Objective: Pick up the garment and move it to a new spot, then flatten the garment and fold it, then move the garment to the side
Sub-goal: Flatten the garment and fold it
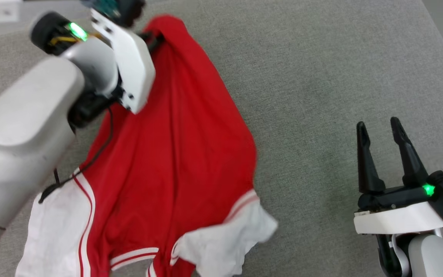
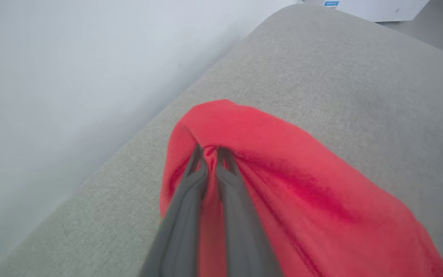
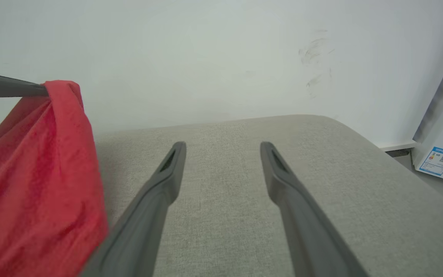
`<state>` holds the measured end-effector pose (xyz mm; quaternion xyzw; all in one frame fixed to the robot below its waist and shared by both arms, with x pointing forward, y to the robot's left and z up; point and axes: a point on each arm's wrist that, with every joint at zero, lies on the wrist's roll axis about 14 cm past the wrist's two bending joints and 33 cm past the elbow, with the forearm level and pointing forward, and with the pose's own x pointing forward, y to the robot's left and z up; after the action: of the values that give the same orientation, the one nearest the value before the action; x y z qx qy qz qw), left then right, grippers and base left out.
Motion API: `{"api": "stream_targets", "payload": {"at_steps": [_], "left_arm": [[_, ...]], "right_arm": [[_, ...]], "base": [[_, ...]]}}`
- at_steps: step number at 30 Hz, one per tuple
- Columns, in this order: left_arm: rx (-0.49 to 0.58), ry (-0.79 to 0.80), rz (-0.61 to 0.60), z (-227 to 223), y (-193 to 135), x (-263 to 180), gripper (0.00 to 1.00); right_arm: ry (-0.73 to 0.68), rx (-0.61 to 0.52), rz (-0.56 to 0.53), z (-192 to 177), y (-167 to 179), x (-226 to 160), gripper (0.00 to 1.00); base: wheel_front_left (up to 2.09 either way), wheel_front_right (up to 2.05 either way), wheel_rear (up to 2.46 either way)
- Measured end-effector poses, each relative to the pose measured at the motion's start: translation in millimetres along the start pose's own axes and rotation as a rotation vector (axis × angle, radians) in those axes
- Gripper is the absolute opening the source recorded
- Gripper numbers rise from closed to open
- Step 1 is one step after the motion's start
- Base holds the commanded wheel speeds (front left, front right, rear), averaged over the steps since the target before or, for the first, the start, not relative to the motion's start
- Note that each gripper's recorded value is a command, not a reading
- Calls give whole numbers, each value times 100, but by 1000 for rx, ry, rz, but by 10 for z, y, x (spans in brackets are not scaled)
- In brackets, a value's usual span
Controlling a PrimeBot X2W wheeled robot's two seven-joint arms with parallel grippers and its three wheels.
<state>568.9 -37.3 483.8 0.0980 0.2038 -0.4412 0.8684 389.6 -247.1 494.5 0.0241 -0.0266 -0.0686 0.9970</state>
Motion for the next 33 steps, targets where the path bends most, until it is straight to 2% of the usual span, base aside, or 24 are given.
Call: {"api": "stream_targets", "payload": {"at_steps": [6,10,11,12,17,22,29,33], "left_arm": [[-2,-171,155,443,482,-32,0],[-1,-229,242,494,709,-43,0],[14,-238,253,495,737,-45,22],[36,-242,248,478,723,-37,100],[5,-155,196,11,576,15,100],[2,-228,230,2,613,-195,100],[45,-417,326,291,663,-797,100],[26,-431,400,177,638,-1198,100]], "right_arm": [[25,9,24,-87,89,10,100],[35,11,36,-130,131,35,100],[35,12,41,-137,147,48,100],[34,14,48,-140,172,66,100],[33,25,76,-160,268,113,100],[4,9,73,-78,245,159,100],[-56,10,102,106,342,203,100],[-68,15,142,147,482,177,100]], "base": [[0,0,0],[0,0,0],[0,0,0],[0,0,0],[0,0,0],[0,0,0],[0,0,0],[0,0,0]]}}
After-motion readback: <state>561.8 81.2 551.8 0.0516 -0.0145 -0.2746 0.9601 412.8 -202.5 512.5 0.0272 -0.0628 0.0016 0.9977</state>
